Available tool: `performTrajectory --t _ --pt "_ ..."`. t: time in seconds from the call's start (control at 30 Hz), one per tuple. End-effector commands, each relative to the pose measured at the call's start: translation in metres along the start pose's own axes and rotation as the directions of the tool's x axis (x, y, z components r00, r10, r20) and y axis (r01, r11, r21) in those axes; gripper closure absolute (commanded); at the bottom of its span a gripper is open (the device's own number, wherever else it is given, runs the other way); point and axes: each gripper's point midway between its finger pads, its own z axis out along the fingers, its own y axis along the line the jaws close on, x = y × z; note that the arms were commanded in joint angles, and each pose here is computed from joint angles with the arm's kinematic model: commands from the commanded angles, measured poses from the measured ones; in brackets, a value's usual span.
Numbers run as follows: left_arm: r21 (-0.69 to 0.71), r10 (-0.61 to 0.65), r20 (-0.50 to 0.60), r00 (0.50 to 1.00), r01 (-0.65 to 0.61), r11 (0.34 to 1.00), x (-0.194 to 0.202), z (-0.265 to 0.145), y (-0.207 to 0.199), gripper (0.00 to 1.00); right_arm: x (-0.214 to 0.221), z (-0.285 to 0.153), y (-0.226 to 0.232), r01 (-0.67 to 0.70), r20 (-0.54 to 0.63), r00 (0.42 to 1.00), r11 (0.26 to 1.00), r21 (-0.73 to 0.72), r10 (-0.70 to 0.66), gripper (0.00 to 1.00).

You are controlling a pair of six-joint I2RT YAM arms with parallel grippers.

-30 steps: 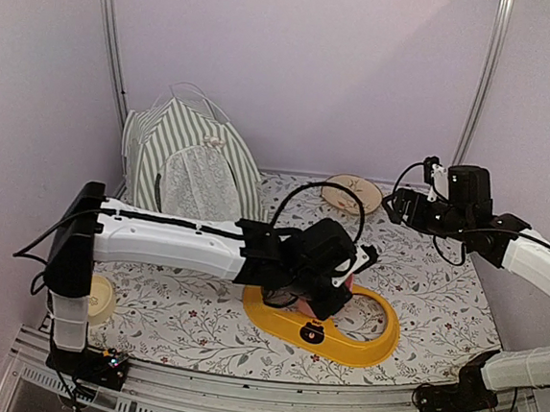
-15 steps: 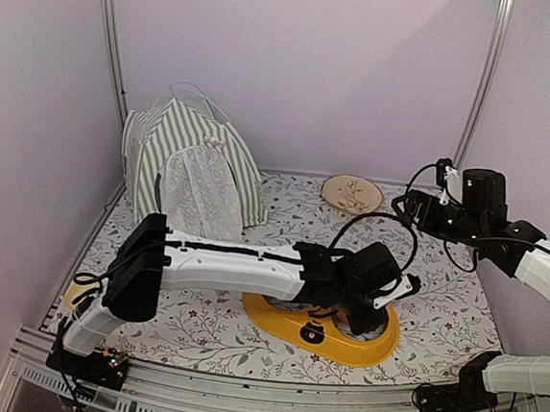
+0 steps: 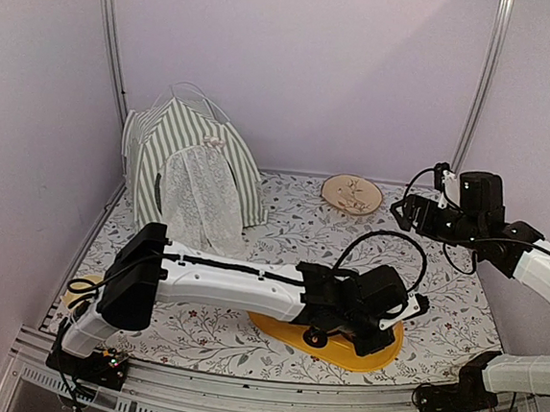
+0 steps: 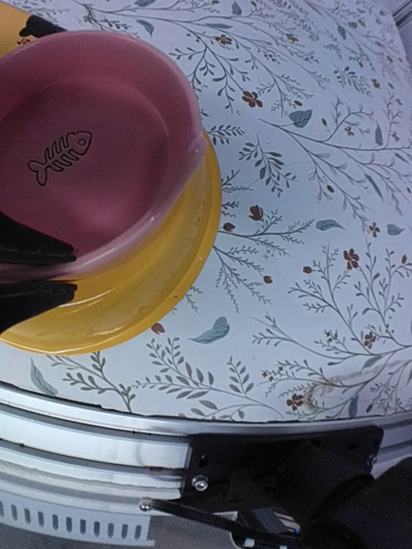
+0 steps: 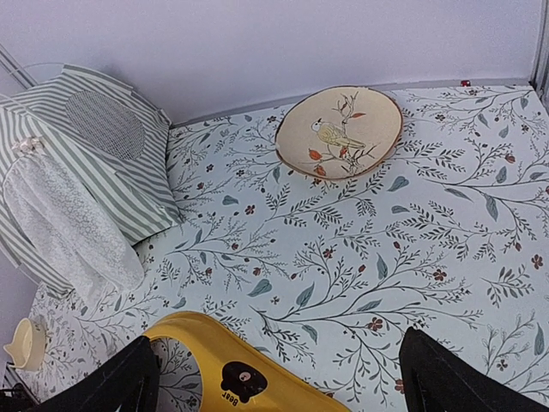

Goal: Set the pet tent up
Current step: Place the pet food bowl in the pet food container.

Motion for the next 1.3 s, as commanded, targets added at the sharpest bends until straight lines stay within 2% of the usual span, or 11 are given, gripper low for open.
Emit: performTrajectory --t 0.0,0.33,0.37,0.43,0.57,0.77,0.87,1.0,1.1,1.17,1.27 --pt "-0.043 -0.068 -0.065 0.996 0.066 0.997 0.026 0.008 0.019 1.00 0.007 0.005 -0.002 -0.001 -0.020 1.000 1.000 -0.002 0.001 0.01" --pt "-0.038 -0.069 -0.078 0.995 0.066 0.997 0.034 0.009 0.020 1.00 0.009 0.008 -0.001 0.002 -0.027 1.000 1.000 -0.008 -0.002 0.01" --pt "-0.038 -0.068 -0.078 0.995 0.065 0.997 0.034 0.009 0.020 0.94 0.009 0.008 -0.001 0.001 -0.027 1.000 1.000 -0.009 -0.002 0.01" --pt "-0.043 -0.072 -0.066 0.995 0.069 0.997 0.030 0.008 0.021 0.66 0.010 0.010 -0.001 0.000 -0.031 1.000 1.000 -0.014 0.000 0.01" --pt "-0.051 -0.088 -0.018 0.996 0.087 0.995 0.019 -0.001 0.025 0.37 0.010 0.011 0.001 0.002 -0.035 0.999 1.000 -0.018 -0.002 0.01" --pt "-0.101 -0.151 0.135 0.979 0.165 0.981 -0.011 -0.044 0.045 0.16 0.013 0.014 0.003 0.007 -0.051 0.999 0.999 -0.034 -0.009 0.01" --pt "-0.137 -0.211 0.207 0.955 0.242 0.961 -0.011 -0.074 0.064 0.03 0.017 0.018 0.007 0.009 -0.068 0.998 0.998 -0.057 -0.013 0.01" --pt "-0.220 -0.276 0.297 0.914 0.347 0.912 -0.007 -0.122 0.098 0.00 0.025 0.024 0.012 -0.005 -0.087 0.996 0.995 -0.097 -0.003 0.01" --pt "-0.286 -0.339 0.322 0.884 0.433 0.855 0.013 -0.143 0.119 0.00 0.034 0.030 0.020 -0.011 -0.111 0.994 0.993 -0.121 -0.002 0.01" --pt "-0.313 -0.393 0.349 0.851 0.501 0.807 0.030 -0.156 0.132 0.00 0.042 0.035 0.029 0.002 -0.130 0.991 0.991 -0.130 -0.019 0.01" --pt "-0.333 -0.486 0.403 0.776 0.618 0.712 0.058 -0.179 0.156 0.01 0.056 0.042 0.045 0.020 -0.162 0.986 0.987 -0.160 -0.046 0.01"
